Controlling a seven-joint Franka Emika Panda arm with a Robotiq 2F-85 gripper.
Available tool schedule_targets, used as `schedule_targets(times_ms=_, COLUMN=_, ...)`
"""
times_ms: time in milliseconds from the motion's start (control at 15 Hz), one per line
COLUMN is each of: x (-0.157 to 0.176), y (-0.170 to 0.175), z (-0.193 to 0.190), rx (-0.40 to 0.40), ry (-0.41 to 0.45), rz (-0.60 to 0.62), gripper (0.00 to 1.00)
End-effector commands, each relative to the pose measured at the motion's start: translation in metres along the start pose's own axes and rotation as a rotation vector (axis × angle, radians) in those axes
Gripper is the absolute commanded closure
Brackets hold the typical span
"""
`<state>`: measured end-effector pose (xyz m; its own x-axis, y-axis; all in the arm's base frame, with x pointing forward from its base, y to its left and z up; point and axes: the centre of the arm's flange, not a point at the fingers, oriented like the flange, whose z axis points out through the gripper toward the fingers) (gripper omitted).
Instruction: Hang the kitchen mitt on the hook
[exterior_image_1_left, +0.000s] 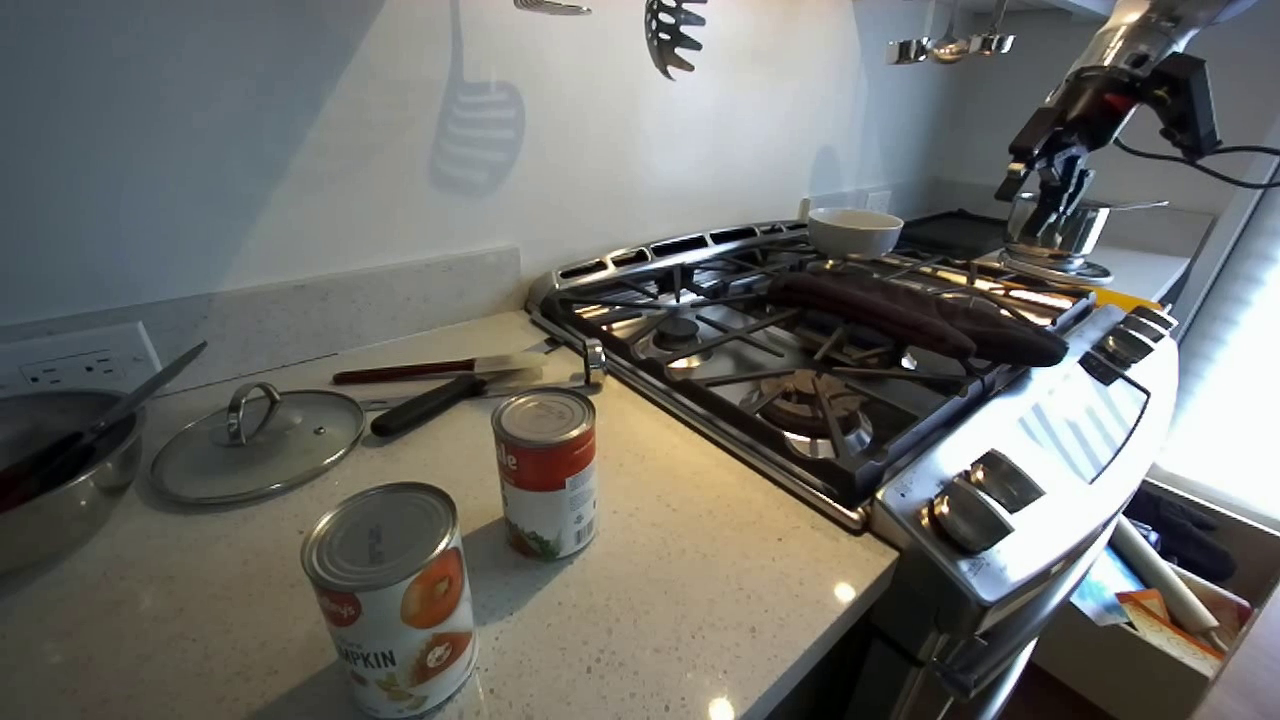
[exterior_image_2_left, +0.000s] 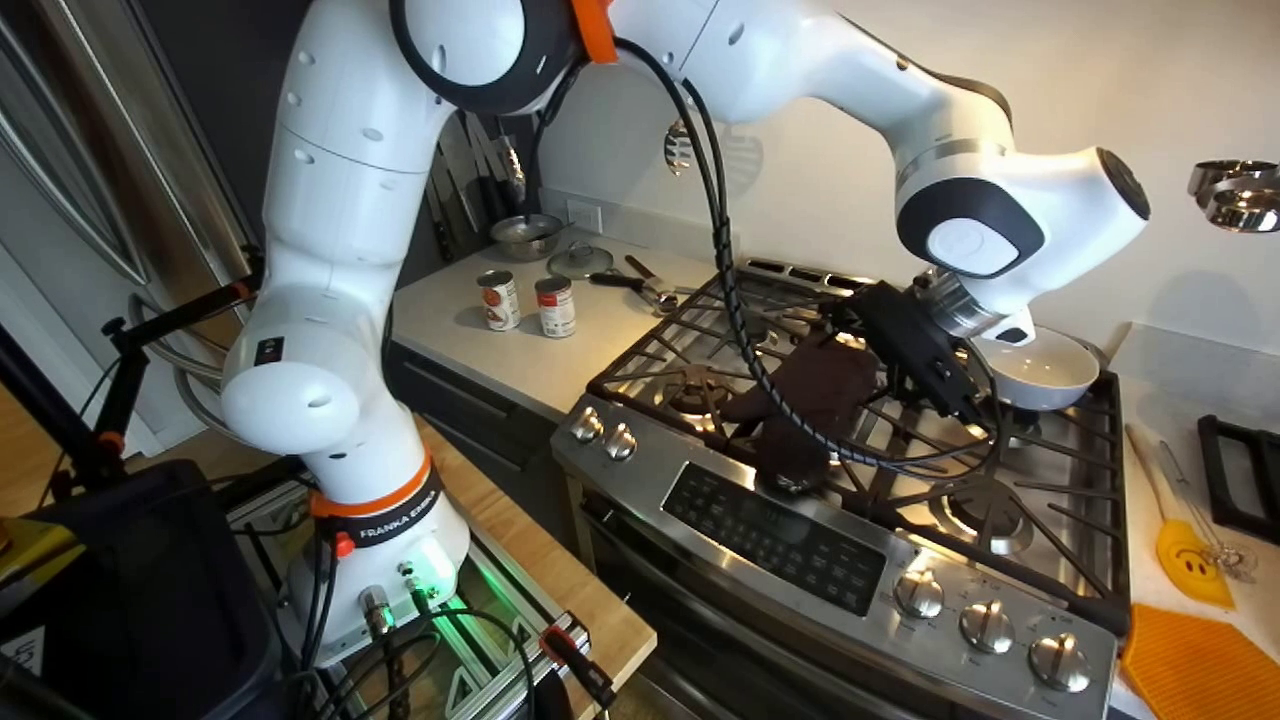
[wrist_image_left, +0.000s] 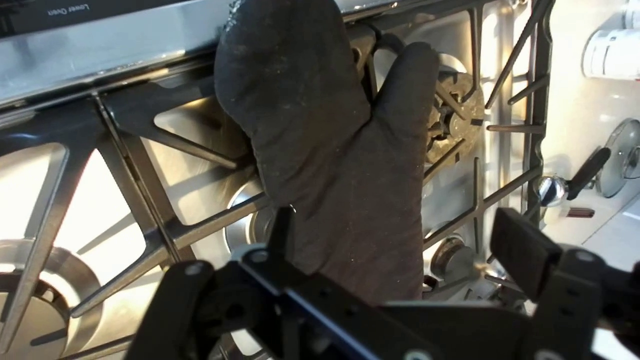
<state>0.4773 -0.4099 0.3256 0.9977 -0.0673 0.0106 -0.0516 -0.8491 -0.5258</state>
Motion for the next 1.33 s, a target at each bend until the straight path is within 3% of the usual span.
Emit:
schedule_targets(times_ms=0, x=0.019, y=0.013, z=0.005, rx=-0.003, ry=0.003, rz=-0.057, gripper=0.0)
schedule_targets(times_ms=333, x=0.051, y=0.03, z=0.017, rx=-0.007, ry=-0.011, rz=-0.14, gripper=0.0)
schedule_targets(times_ms=867, x=0.094, y=0.048, z=0.063, rx=0.051, ry=-0.053, rz=-0.223, gripper=0.0)
schedule_targets(times_ms=1267, x=0.104, y=0.057, z=0.096, rx=0.163, ry=-0.112, rz=-0.232, gripper=0.0)
